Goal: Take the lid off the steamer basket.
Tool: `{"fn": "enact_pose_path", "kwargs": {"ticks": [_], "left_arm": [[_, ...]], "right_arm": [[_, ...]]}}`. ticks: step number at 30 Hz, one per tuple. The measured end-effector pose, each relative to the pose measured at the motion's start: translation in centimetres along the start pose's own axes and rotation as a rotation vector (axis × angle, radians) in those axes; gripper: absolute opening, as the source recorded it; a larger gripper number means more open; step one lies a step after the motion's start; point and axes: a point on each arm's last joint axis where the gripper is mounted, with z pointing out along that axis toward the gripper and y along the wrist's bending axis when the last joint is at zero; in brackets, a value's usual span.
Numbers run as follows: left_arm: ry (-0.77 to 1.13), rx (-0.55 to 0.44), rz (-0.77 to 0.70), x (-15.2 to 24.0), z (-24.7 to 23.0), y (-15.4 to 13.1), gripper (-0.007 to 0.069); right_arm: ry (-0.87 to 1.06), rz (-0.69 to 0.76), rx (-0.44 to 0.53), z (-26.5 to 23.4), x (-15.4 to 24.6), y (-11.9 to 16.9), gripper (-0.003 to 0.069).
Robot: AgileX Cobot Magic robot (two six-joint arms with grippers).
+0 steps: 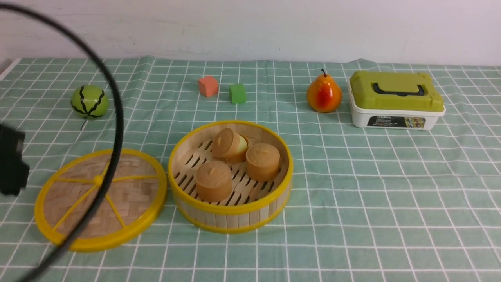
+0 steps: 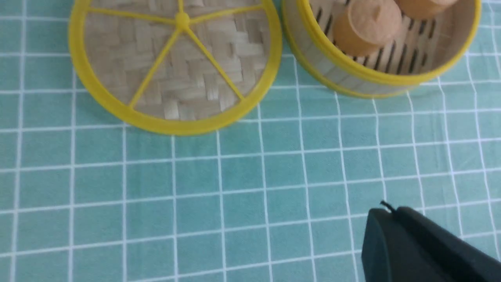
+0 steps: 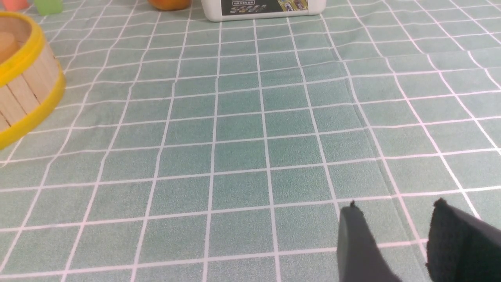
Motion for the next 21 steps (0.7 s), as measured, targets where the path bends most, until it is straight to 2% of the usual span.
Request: {"fn": "enact_pose_path", "kwargs": {"ticks": [5, 11, 16, 21], "left_arm": [[-0.022, 0.04, 0.045, 5.5, 2.5, 1.1, -0.0013], [-0.123, 0.081, 0.002, 9.3, 4.9, 2.0, -0.0013], [-0.242, 0.106, -0.005, 10.4, 3.0, 1.9, -0.0013], [-0.479, 0.189, -0.033, 12.9, -0.7, 1.5, -0.0013]], "right_arm": [[0.0, 0.0, 0.0, 0.0, 0.0, 0.0, 0.0242], [0.0, 0.0, 0.0, 0.0, 0.0, 0.0, 0.0242], [0.0, 0.0, 0.0, 0.0, 0.0, 0.0, 0.0242], [0.0, 0.0, 0.0, 0.0, 0.0, 0.0, 0.0242]]}}
